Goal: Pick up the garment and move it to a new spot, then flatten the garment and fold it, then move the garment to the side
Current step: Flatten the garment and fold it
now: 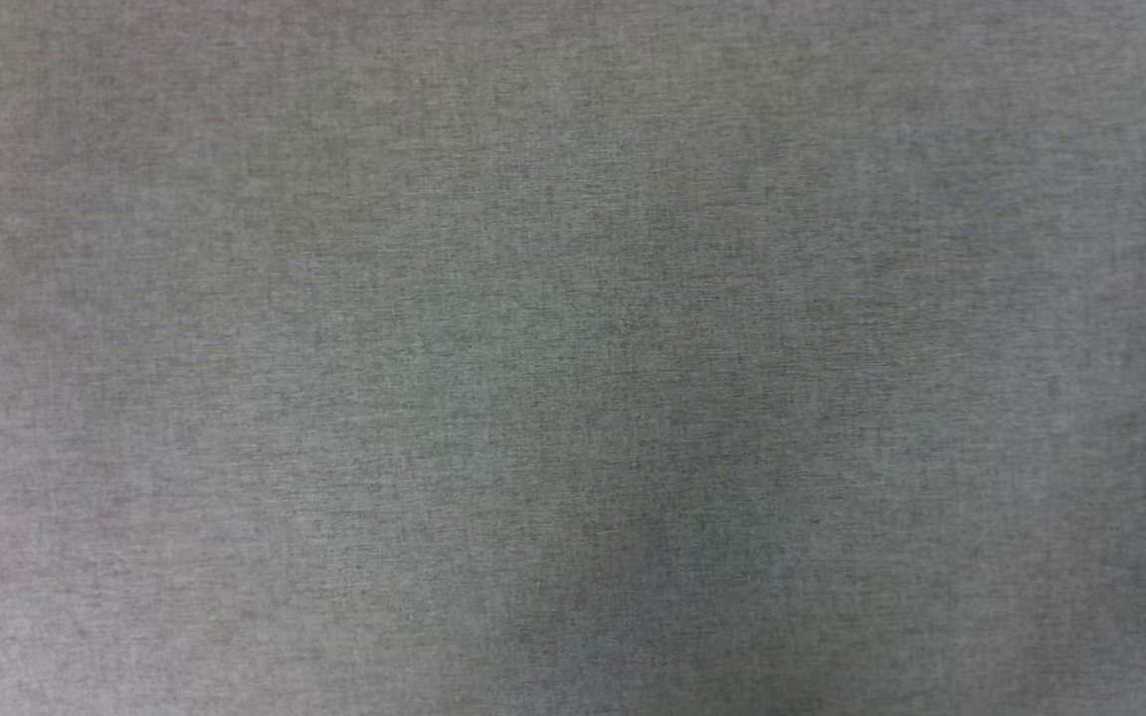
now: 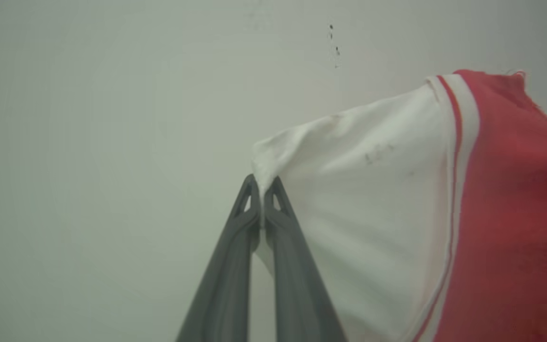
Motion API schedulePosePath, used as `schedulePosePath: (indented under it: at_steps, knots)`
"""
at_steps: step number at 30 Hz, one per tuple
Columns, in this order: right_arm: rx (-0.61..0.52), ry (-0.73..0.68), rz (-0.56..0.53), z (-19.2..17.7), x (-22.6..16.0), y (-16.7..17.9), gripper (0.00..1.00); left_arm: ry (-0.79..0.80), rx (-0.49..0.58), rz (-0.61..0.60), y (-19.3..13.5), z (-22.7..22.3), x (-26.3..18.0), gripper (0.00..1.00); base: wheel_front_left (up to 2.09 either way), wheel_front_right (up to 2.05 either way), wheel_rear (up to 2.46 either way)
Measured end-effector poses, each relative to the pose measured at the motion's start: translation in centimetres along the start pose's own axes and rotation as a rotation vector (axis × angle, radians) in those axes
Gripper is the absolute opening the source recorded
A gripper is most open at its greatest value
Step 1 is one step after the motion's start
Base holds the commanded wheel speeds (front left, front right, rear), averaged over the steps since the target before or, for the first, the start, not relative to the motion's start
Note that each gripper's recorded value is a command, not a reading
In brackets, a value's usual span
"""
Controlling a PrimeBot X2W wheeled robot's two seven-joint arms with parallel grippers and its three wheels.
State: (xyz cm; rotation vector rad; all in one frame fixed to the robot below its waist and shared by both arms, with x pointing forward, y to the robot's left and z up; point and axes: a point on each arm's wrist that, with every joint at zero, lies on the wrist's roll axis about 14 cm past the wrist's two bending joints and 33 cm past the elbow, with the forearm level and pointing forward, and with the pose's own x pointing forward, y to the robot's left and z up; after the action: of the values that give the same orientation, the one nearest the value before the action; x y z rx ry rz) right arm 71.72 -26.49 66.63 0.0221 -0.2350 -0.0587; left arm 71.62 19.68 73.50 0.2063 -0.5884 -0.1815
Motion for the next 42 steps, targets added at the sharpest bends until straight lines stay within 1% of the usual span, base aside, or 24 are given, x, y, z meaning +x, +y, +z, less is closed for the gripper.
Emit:
schedulePosePath:
  at_steps: [3,6,9,13,17,19,22,24,27,29,31,35,37,42]
  knots:
    - [-0.022,0.059,0.021,-3.3,-0.5,0.8,0.00,0.098,-0.017,-0.033,-1.4,-4.1,-2.0,0.00,0.00,0.00,0.00]
    - [-0.024,0.144,0.035,-7.0,-1.9,1.2,0.00,0.193,-0.041,-0.070,-3.1,-7.4,-4.6,0.00,0.00,0.00,0.00]
    - [0.011,0.199,0.036,-8.9,-3.5,1.1,0.00,0.267,-0.075,-0.075,-4.0,-9.3,-7.4,0.00,0.00,0.00,0.00]
    - [0.052,0.304,0.050,-12.3,-7.2,1.3,0.00,0.366,-0.133,-0.086,-6.0,-11.1,-12.3,0.00,0.00,0.00,0.00]
    - [0.077,0.364,0.067,-13.3,-11.1,1.2,0.00,0.434,-0.164,-0.112,-7.8,-11.0,-17.4,0.00,0.00,0.00,0.00]
    - [0.089,0.392,0.072,-13.4,-13.2,0.8,0.00,0.474,-0.172,-0.118,-8.3,-10.7,-20.2,0.00,0.00,0.00,0.00]
    - [0.092,0.456,0.093,-14.0,-17.0,0.6,0.00,0.535,-0.175,-0.123,-8.2,-10.1,-24.4,0.00,0.00,0.00,0.00]
    - [0.093,0.502,0.101,-14.3,-19.7,0.1,0.00,0.603,-0.171,-0.156,-8.7,-9.9,-27.7,0.00,0.00,0.00,0.00]
    - [0.092,0.558,0.110,-14.3,-23.3,-0.6,0.00,0.692,-0.193,-0.198,-10.0,-9.1,-32.2,0.00,0.00,0.00,0.00]
    - [0.095,0.590,0.116,-14.3,-25.5,-0.9,0.00,0.734,-0.204,-0.203,-10.2,-8.4,-34.5,0.00,0.00,0.00,0.00]
    - [0.093,0.629,0.119,-14.5,-27.7,-1.4,0.00,0.769,-0.216,-0.208,-10.6,-7.6,-36.5,0.00,0.00,0.00,0.00]
    - [0.033,0.726,0.142,-15.3,-32.2,-2.3,0.00,0.848,-0.197,-0.247,-11.3,-6.6,-40.5,0.00,0.00,0.00,0.00]
    - [0.021,0.776,0.145,-15.4,-34.8,-2.8,0.00,0.895,-0.206,-0.236,-11.3,-6.0,-42.8,0.00,0.00,0.00,0.00]
    - [-0.017,0.828,0.135,-14.5,-37.8,-4.6,0.00,0.893,-0.190,-0.172,-9.4,-4.5,-44.0,0.00,0.00,0.00,0.00]
